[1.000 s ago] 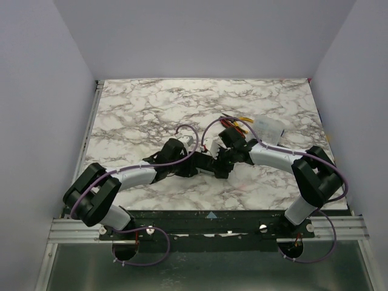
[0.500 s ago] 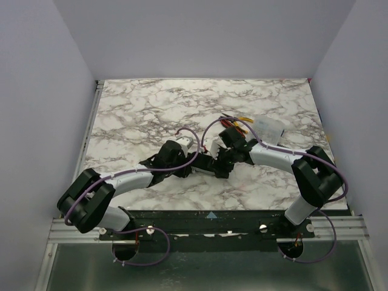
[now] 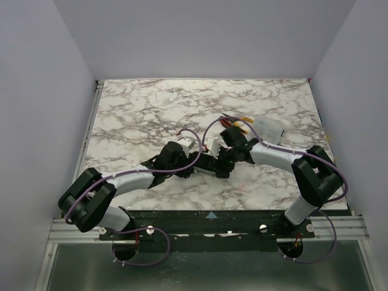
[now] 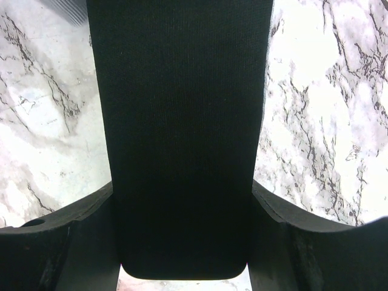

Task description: Open the umbrella

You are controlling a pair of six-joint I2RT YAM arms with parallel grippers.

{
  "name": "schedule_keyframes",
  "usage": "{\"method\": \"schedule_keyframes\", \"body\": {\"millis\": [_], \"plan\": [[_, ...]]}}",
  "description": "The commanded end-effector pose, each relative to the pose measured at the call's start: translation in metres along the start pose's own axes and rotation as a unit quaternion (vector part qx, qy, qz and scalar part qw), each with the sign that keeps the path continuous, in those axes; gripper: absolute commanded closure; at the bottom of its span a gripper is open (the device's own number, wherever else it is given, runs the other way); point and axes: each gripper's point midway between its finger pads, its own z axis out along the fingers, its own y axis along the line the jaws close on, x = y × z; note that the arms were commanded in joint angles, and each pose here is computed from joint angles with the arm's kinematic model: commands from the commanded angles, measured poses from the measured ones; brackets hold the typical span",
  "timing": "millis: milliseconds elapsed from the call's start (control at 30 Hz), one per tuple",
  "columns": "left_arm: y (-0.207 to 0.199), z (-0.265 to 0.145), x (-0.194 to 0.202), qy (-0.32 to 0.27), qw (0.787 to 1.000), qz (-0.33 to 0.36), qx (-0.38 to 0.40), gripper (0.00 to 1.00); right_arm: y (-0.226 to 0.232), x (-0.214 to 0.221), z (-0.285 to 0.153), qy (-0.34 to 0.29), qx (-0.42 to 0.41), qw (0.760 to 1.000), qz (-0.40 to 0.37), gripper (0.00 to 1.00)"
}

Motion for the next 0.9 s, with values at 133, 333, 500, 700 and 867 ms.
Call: {"method": "schedule_keyframes", "body": {"millis": [133, 333, 500, 700, 867], "plan": [[-0.022, 0.017, -0.061, -0.088, 0.996, -0.029, 0.016, 0.59, 0.050, 0.026, 0.010, 0.043, -0.110, 0.992, 0.035, 0.76], [-0.002, 0.016, -0.060, -0.087, 0.996, -0.021, -0.026, 0.90, 0.057, 0.034, 0.005, 0.052, -0.124, 0.991, 0.019, 0.86], [0.018, 0.010, -0.064, -0.096, 0.994, -0.018, -0.045, 1.00, 0.059, 0.045, 0.002, 0.067, -0.126, 0.990, 0.002, 0.91], [0.049, -0.001, -0.072, -0.110, 0.990, -0.038, -0.077, 1.00, 0.060, 0.053, -0.001, 0.080, -0.127, 0.989, -0.007, 0.95], [0.073, -0.008, -0.073, -0.113, 0.988, -0.039, -0.100, 1.00, 0.059, 0.061, -0.006, 0.093, -0.130, 0.987, -0.016, 0.97]]}}
